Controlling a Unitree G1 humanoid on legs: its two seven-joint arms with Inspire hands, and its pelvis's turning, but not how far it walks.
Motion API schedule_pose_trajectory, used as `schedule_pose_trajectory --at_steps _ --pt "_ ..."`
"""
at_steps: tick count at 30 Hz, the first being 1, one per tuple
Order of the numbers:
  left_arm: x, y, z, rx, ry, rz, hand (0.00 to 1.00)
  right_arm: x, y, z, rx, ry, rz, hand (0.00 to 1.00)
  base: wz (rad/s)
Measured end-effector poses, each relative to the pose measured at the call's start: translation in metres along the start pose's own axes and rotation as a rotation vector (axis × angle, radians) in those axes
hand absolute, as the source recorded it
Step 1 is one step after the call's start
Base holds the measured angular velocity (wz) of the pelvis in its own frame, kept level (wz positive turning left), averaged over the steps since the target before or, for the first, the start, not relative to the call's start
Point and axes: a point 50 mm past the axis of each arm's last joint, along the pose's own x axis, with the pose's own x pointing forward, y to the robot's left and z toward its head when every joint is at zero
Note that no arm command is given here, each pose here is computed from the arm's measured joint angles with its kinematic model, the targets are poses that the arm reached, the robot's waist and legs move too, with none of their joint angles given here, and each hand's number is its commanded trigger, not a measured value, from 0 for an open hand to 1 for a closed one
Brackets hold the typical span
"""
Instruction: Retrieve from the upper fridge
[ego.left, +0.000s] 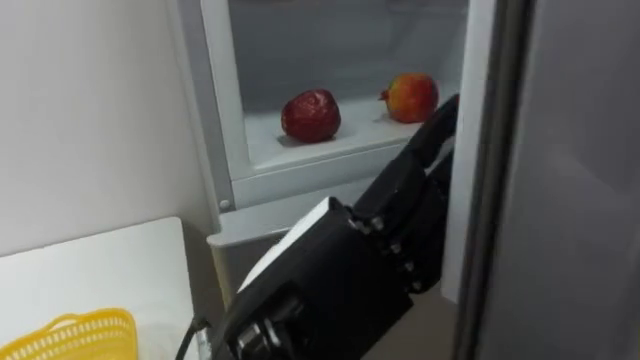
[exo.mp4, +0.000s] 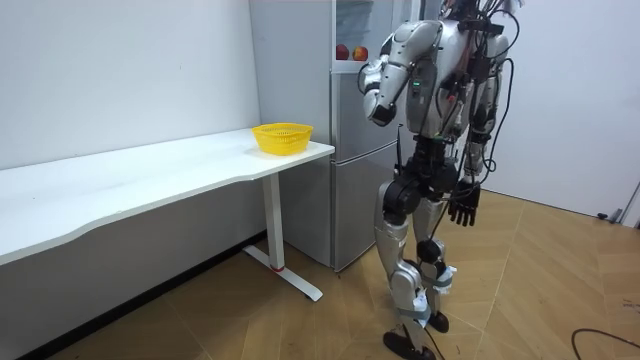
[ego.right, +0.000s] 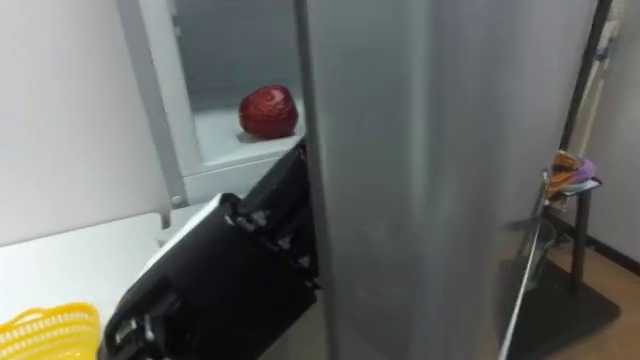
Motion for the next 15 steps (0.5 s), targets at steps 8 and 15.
schedule_pose_trajectory --at_steps 8,15 --pt "0.014 -0.009 -0.006 -0.031 0.007 -0.120 0.00 0.000 -0.002 -0.005 0.074 0.009 0.002 0.00 -0.13" --pt "0.018 -0.016 -0.011 -0.058 0.017 -0.168 0.00 -0.001 -0.006 -0.005 0.121 0.009 -0.004 0.00 -0.11"
